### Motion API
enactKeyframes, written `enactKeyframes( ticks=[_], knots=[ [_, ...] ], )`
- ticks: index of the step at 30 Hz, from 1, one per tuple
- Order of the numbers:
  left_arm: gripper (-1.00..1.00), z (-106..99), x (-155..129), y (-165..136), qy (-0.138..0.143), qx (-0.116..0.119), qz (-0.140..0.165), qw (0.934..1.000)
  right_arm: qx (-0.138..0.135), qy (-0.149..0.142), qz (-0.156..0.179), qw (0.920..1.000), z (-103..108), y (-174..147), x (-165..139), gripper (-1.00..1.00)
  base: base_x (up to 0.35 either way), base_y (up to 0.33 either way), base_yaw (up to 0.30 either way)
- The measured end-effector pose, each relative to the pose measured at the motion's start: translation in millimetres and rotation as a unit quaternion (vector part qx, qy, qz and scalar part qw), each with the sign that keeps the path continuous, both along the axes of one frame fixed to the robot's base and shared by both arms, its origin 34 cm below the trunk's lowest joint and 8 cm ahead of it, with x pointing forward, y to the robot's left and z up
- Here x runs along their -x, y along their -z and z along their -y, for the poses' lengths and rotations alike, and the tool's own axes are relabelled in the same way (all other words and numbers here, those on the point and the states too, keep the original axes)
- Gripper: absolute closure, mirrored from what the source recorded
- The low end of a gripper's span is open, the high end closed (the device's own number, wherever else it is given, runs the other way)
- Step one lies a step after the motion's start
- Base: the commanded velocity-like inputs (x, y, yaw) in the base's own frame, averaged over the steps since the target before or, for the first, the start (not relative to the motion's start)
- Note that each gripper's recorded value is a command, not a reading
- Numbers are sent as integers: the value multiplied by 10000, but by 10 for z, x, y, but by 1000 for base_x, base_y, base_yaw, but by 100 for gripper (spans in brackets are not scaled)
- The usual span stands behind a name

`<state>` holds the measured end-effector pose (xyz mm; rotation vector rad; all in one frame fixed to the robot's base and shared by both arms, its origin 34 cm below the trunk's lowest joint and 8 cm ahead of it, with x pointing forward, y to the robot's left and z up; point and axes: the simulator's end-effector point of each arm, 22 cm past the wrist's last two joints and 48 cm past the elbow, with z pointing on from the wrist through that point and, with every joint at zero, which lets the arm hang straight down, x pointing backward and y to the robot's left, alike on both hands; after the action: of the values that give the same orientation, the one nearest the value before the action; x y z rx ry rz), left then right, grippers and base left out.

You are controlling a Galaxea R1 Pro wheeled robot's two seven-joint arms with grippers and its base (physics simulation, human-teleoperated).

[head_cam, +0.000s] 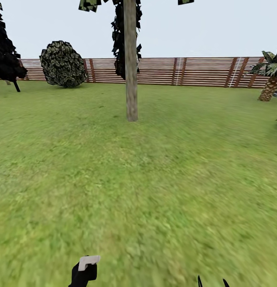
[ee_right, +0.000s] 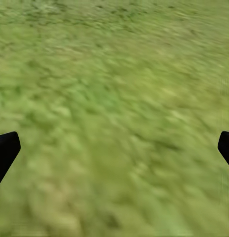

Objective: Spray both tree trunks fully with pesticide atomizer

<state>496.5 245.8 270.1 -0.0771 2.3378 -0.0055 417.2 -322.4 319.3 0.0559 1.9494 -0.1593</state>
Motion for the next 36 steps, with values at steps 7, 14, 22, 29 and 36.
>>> enactKeyframes(
  ticks=[7, 14, 22, 29, 36],
  knots=[
    [100, 0, 0, 0, 1, 0, 0, 10000, -3, -5, 0, 10000, -3, 0, -1, -100, 339, 0, 0],
    [100, 1, -1, 0, 2, 0, 1, 10000, -4, -5, -1, 10000, -4, 1, 0, -100, 339, 0, 0],
    [100, 1, 2, 1, 2, 0, -1, 10000, -2, -5, 0, 10000, -3, 0, 0, -100, 339, 0, 0],
    [100, 1, -2, -1, 3, 0, 1, 10000, -4, -6, -1, 10000, -4, 1, 0, -100, 339, 0, 0],
    [100, 1, 2, 1, 3, 0, -1, 10000, -4, -6, -3, 10000, -4, 2, 2, -100, 339, 0, 0]
  ],
)
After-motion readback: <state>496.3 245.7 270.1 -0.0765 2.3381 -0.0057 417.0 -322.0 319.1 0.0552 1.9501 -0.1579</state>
